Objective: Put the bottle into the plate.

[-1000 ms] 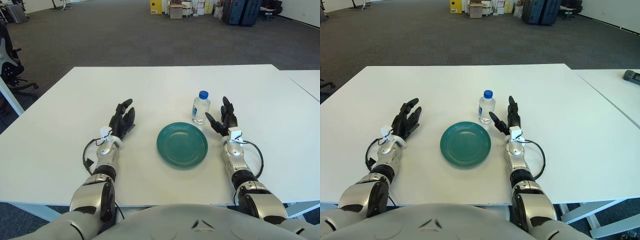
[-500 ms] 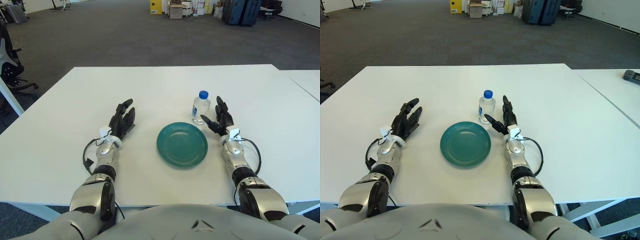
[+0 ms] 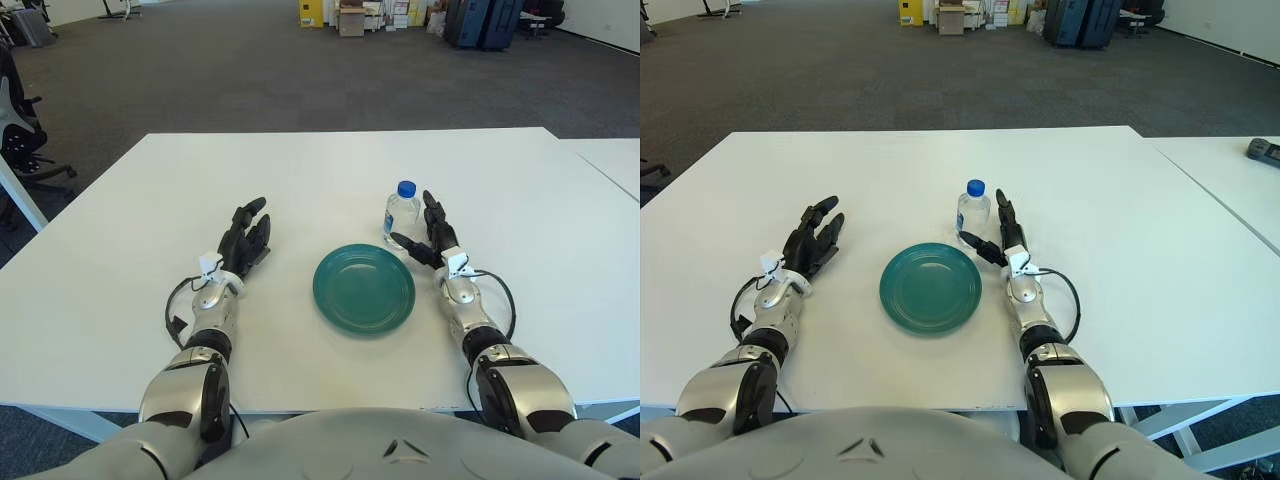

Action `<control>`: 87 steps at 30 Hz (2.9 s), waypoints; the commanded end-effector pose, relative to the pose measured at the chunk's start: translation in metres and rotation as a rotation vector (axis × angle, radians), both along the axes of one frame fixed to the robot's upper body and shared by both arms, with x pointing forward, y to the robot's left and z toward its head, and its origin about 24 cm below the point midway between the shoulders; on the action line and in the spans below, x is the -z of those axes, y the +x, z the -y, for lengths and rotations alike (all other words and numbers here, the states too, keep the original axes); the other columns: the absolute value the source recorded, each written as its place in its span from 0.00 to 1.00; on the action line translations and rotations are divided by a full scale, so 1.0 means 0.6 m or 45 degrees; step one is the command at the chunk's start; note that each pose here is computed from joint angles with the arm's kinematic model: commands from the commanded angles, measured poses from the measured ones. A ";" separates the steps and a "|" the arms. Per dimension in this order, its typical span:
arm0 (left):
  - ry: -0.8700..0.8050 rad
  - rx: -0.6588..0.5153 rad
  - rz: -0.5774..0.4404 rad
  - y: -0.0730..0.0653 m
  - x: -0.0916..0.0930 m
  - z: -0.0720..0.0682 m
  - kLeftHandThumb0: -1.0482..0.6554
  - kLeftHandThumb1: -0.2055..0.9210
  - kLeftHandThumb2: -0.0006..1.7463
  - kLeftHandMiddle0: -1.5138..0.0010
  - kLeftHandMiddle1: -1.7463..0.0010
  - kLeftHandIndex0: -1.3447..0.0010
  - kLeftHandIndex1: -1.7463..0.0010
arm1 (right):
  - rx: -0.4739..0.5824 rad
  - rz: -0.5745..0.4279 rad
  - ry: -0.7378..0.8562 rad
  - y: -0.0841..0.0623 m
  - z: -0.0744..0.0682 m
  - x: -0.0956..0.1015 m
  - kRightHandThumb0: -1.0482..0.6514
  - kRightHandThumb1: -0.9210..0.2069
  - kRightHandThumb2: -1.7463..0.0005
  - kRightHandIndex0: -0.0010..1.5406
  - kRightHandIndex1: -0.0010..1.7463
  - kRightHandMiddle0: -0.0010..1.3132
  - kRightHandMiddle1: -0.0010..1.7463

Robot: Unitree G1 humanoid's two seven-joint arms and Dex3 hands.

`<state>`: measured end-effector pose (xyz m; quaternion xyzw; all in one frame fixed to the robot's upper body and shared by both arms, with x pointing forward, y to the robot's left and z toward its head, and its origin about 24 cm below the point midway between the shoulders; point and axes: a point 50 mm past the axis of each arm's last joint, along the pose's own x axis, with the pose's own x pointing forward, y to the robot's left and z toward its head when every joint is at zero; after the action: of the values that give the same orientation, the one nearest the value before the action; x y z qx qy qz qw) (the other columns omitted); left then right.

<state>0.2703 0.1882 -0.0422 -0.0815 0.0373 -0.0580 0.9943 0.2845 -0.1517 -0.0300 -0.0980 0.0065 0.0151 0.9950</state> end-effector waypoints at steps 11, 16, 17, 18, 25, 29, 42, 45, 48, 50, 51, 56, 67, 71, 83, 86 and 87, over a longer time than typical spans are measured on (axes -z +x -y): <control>-0.022 0.010 -0.092 -0.016 0.022 0.007 0.31 1.00 0.34 0.74 1.00 1.00 0.61 | -0.015 -0.092 0.010 0.014 -0.016 0.005 0.09 0.08 0.99 0.08 0.01 0.02 0.09; -0.026 0.010 -0.086 -0.017 0.022 0.007 0.31 1.00 0.34 0.74 1.00 1.00 0.60 | -0.012 -0.105 0.022 0.017 -0.019 0.005 0.12 0.10 1.00 0.11 0.01 0.00 0.18; -0.028 0.010 -0.085 -0.017 0.022 0.007 0.32 1.00 0.34 0.74 1.00 1.00 0.60 | -0.012 -0.110 0.025 0.018 -0.020 0.005 0.13 0.11 1.00 0.12 0.02 0.00 0.20; -0.029 0.010 -0.084 -0.018 0.022 0.007 0.32 1.00 0.34 0.74 1.00 1.00 0.61 | -0.011 -0.113 0.027 0.018 -0.020 0.005 0.15 0.12 1.00 0.13 0.02 0.00 0.22; -0.029 0.008 -0.078 -0.019 0.022 0.007 0.32 1.00 0.34 0.74 1.00 1.00 0.60 | -0.007 -0.131 0.006 0.025 -0.024 0.003 0.19 0.16 1.00 0.19 0.05 0.00 0.35; -0.029 0.011 -0.073 -0.020 0.022 0.008 0.32 1.00 0.35 0.74 1.00 1.00 0.60 | -0.001 -0.132 -0.013 0.029 -0.026 0.000 0.20 0.15 1.00 0.21 0.07 0.00 0.39; -0.028 0.014 -0.069 -0.021 0.022 0.008 0.30 1.00 0.35 0.73 1.00 1.00 0.58 | 0.018 -0.147 -0.040 0.045 -0.039 -0.010 0.32 0.21 1.00 0.08 0.55 0.00 0.57; -0.035 0.010 -0.071 -0.021 0.022 0.008 0.30 1.00 0.35 0.73 1.00 1.00 0.58 | 0.019 -0.147 -0.064 0.048 -0.042 -0.012 0.34 0.21 0.99 0.09 0.64 0.00 0.63; -0.040 0.007 -0.073 -0.021 0.022 0.009 0.31 1.00 0.35 0.73 1.00 1.00 0.58 | 0.020 -0.143 -0.100 0.051 -0.046 -0.014 0.36 0.21 0.99 0.10 0.72 0.00 0.69; -0.041 0.005 -0.073 -0.021 0.022 0.009 0.31 1.00 0.35 0.73 1.00 1.00 0.58 | 0.022 -0.141 -0.123 0.052 -0.048 -0.016 0.37 0.27 0.91 0.13 0.79 0.00 0.75; -0.042 0.005 -0.073 -0.021 0.022 0.009 0.31 1.00 0.35 0.73 1.00 1.00 0.58 | 0.023 -0.140 -0.131 0.053 -0.049 -0.016 0.37 0.37 0.78 0.19 0.84 0.00 0.80; -0.040 0.002 -0.070 -0.021 0.022 0.009 0.30 1.00 0.35 0.73 1.00 1.00 0.58 | 0.031 -0.142 -0.190 0.056 -0.052 -0.018 0.37 0.51 0.58 0.33 0.97 0.06 0.95; -0.041 0.014 -0.060 -0.021 0.021 0.008 0.29 1.00 0.36 0.73 1.00 1.00 0.56 | 0.134 -0.161 -0.237 0.061 -0.057 -0.019 0.41 0.50 0.59 0.61 1.00 0.48 1.00; -0.056 0.018 -0.059 -0.021 0.021 0.007 0.28 1.00 0.36 0.73 1.00 1.00 0.55 | 0.178 -0.196 -0.191 0.061 -0.057 -0.016 0.51 0.53 0.47 0.67 1.00 0.57 1.00; -0.043 0.018 -0.076 -0.022 0.024 0.006 0.29 1.00 0.37 0.72 1.00 1.00 0.55 | 0.268 -0.168 0.029 0.065 -0.063 -0.028 0.55 0.52 0.34 0.76 1.00 0.71 1.00; -0.042 0.017 -0.083 -0.023 0.025 0.006 0.29 1.00 0.37 0.72 1.00 1.00 0.55 | 0.262 -0.172 0.042 0.066 -0.062 -0.029 0.54 0.53 0.34 0.78 1.00 0.72 1.00; -0.043 0.017 -0.085 -0.023 0.025 0.006 0.29 1.00 0.37 0.72 1.00 1.00 0.55 | 0.260 -0.170 0.046 0.067 -0.060 -0.030 0.54 0.53 0.34 0.78 1.00 0.72 1.00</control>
<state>0.2686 0.1878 -0.0410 -0.0853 0.0255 -0.0689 0.9936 0.3199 -0.1160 -0.0185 -0.0913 0.0938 -0.0810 0.9881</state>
